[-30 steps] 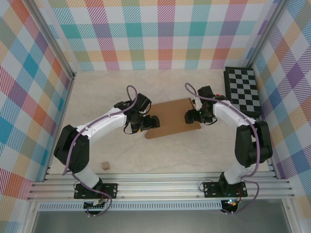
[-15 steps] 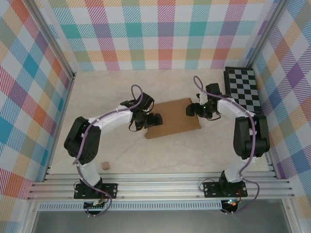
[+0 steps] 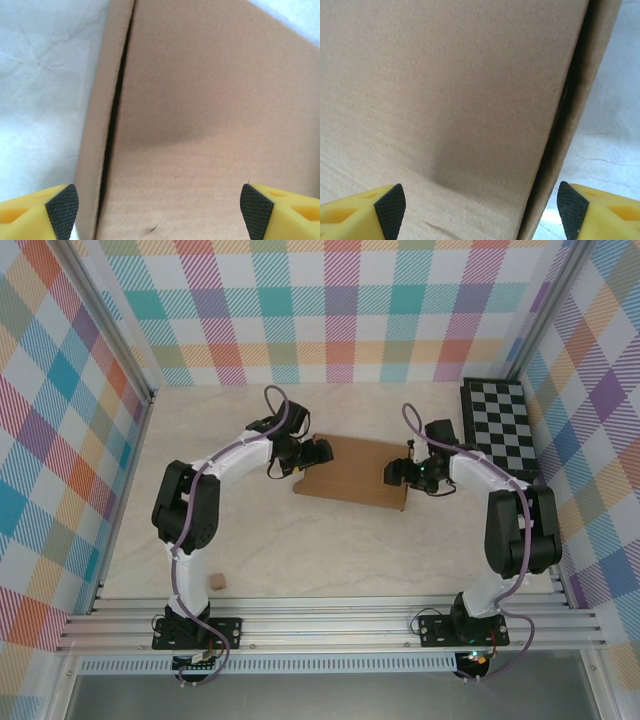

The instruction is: Fold the paper box

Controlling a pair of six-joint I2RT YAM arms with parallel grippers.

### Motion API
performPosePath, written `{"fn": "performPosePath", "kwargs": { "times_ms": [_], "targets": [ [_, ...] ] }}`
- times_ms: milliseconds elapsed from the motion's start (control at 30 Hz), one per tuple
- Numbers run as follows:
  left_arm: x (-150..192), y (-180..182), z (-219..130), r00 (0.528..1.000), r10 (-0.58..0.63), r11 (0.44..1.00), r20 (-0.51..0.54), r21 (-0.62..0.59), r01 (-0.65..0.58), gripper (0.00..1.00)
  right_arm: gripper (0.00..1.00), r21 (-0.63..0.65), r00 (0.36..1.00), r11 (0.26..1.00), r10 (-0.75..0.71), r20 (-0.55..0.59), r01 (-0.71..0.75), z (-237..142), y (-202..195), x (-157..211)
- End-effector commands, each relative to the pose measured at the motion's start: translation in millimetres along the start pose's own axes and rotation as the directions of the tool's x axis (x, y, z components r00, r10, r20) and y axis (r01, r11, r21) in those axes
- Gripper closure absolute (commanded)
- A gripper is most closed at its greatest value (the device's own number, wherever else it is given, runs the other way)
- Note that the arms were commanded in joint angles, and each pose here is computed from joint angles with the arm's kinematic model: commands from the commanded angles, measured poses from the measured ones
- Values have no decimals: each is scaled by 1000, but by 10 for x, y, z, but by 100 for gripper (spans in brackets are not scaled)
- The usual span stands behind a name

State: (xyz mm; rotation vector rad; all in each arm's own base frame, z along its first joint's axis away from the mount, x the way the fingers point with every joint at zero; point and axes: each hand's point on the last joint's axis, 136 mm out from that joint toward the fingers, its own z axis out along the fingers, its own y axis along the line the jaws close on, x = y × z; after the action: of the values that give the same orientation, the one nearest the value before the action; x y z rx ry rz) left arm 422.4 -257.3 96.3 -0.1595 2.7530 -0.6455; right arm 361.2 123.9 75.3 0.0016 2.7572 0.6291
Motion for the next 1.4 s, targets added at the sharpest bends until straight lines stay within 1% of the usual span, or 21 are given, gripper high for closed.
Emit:
{"fn": "performPosePath", "kwargs": {
  "times_ms": [0,100,200,333,500,600,667,833,900,933,1000,1067,1133,1267,1367],
  "targets": [
    [154,141,-298,998,46,998,-43,-38,-48,13,18,11,1000,1000,-11,-16,11,-51,3,67],
    [428,175,-227,992,49,999,-117,4,-49,14,18,-7,1000,1000,1,-20,-1,-18,18,83],
    [565,248,-182,988,51,998,-143,-16,-54,14,18,-9,1000,1000,7,-28,-8,17,7,107],
    [636,165,-171,988,41,999,-147,14,-39,13,18,-28,999,999,24,-31,-25,46,25,119],
    [708,-129,-154,982,-10,995,-186,99,29,13,17,-33,999,999,37,-19,-37,35,34,114],
    [707,-293,-218,983,-14,989,-181,141,40,13,17,-38,999,999,37,-20,-38,44,38,117],
    [709,-338,-272,984,-19,989,-175,140,44,13,18,-38,999,998,42,-25,-43,66,29,133],
    [720,-465,-339,976,-106,971,-190,191,143,13,18,-48,998,998,48,-26,-50,94,56,126],
    [730,-503,-321,967,-152,957,-204,214,195,15,17,-48,999,998,43,-28,-44,110,82,136],
    [723,-528,-314,964,-169,950,-207,227,215,18,17,-48,999,998,39,-28,-41,118,94,138],
    [723,-585,-300,956,-192,934,-220,256,247,29,18,-48,999,998,38,-28,-39,134,109,146],
    [728,-573,-297,958,-188,942,-216,236,239,31,18,-46,999,998,37,-31,-39,151,114,158],
    [714,-510,-316,967,-158,962,-198,189,196,28,18,-42,999,998,38,-33,-39,156,108,170],
    [695,-261,-383,986,-34,998,-165,44,41,25,17,-16,999,1000,24,-32,-25,138,68,179],
    [689,-64,-413,985,58,996,-164,-59,-69,24,17,13,999,1000,8,-35,-7,113,30,182]
  ]
}}
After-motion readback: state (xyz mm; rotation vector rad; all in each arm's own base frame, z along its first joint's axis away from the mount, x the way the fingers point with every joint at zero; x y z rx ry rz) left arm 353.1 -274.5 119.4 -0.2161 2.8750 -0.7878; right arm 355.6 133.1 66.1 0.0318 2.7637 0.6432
